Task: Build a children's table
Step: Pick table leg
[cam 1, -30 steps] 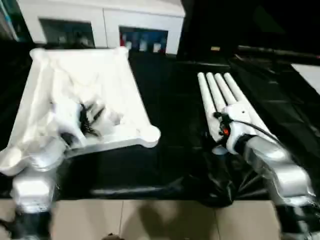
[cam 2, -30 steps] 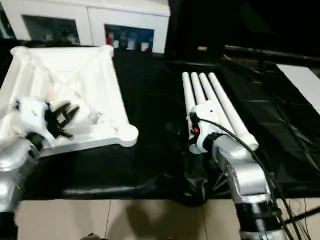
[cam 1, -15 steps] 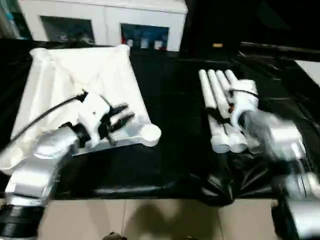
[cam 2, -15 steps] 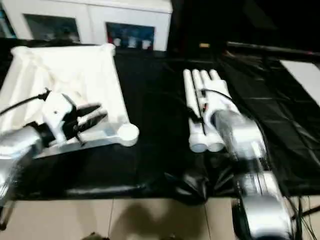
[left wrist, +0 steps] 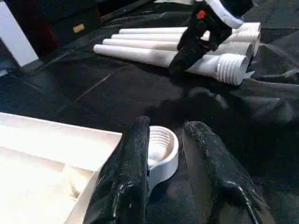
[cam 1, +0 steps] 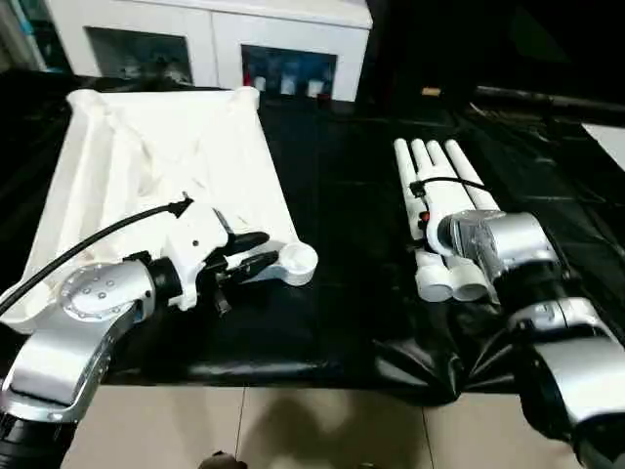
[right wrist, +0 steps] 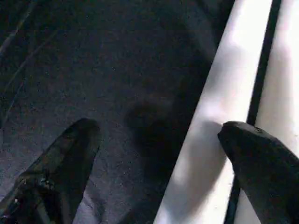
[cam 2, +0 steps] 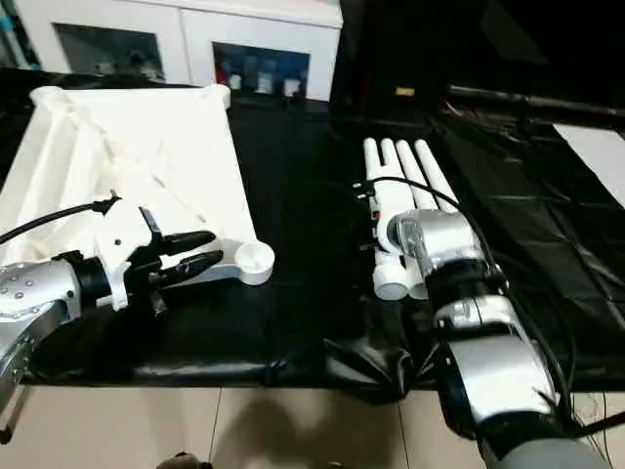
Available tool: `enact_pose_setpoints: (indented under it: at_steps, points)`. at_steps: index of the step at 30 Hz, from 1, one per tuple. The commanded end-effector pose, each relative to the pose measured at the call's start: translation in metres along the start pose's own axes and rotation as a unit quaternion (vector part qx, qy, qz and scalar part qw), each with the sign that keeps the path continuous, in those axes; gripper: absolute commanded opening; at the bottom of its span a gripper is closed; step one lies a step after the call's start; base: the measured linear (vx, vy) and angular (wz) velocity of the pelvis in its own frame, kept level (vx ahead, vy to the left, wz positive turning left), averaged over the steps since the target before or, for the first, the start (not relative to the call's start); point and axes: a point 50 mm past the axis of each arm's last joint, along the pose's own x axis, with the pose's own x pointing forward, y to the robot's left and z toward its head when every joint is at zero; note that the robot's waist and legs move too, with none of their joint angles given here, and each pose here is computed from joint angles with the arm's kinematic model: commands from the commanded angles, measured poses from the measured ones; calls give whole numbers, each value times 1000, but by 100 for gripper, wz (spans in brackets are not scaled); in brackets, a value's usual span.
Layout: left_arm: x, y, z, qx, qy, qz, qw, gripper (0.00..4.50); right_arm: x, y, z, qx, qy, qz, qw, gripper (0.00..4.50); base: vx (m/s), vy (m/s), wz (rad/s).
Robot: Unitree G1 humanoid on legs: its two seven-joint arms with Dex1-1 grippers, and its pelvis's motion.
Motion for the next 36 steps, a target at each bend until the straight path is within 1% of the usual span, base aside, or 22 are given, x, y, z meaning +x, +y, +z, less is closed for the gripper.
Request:
enact_pose_setpoints:
  at_steps: [1, 5, 8, 10, 12, 13, 14, 15, 17, 19, 20, 21, 22, 23, 25, 27, 32, 36]
  points:
    - [0, -3, 2, 3, 2, -9, 1000, 140, -1, 1, 6, -5, -5, 6, 1000, 450, 0, 0, 0]
    - [0, 0, 2, 8, 7, -4, 1000, 140, 0, 7, 8, -1, -2, 34, 999, 450, 0, 0, 0]
    - [1, 0, 2, 9, 8, -3, 1000, 140, 2, 15, 9, 14, -1, 66, 998, 450, 0, 0, 0]
    - [1, 0, 2, 13, 7, -3, 1000, 140, 2, 19, 11, 22, -10, 81, 996, 450, 0, 0, 0]
    - [1, -1, 3, 15, 6, -3, 1000, 140, -1, 21, 22, 26, -45, 88, 995, 450, 0, 0, 0]
    - [1, -1, 3, 15, 6, -3, 1000, 140, -2, 21, 23, 28, -48, 89, 995, 450, 0, 0, 0]
    - [1, -1, 3, 15, 6, -4, 1000, 140, -5, 21, 29, 27, -64, 95, 993, 450, 0, 0, 0]
    - [1, -1, 3, 15, 6, -4, 1000, 140, -5, 21, 31, 25, -69, 96, 993, 450, 0, 0, 0]
    - [0, 0, 2, 17, 9, -3, 1000, 140, -13, 20, 46, 23, -107, 107, 988, 450, 0, 0, 0]
    - [0, -1, 2, 17, 9, -4, 1000, 140, -18, 15, 54, 25, -131, 94, 987, 450, 0, 0, 0]
    - [1, -1, 2, 17, 9, -4, 1000, 140, -21, 9, 60, 29, -145, 74, 986, 450, 0, 0, 0]
    - [1, -1, 2, 17, 9, -4, 1000, 140, -21, 8, 60, 30, -145, 71, 986, 450, 0, 0, 0]
    - [1, -1, 2, 17, 9, -4, 1000, 140, -22, 5, 62, 31, -147, 58, 987, 450, 0, 0, 0]
    - [2, -1, 2, 17, 9, -5, 1000, 140, -20, -3, 56, 28, -128, 29, 991, 450, 0, 0, 0]
    - [3, -3, 2, 15, 8, -9, 1000, 140, -17, -9, 48, 24, -104, 9, 994, 450, 0, 0, 0]
    - [3, -4, 1, 15, 10, -14, 1000, 140, -14, -14, 37, 23, -72, -5, 997, 450, 0, 0, 0]
    - [4, -5, -1, 14, 13, -21, 1000, 140, -11, -17, 29, 29, -51, -10, 998, 450, 0, 0, 0]
    - [3, -7, -2, 14, 19, -31, 999, 140, -7, -20, 21, 43, -38, -28, 998, 450, 0, 0, 0]
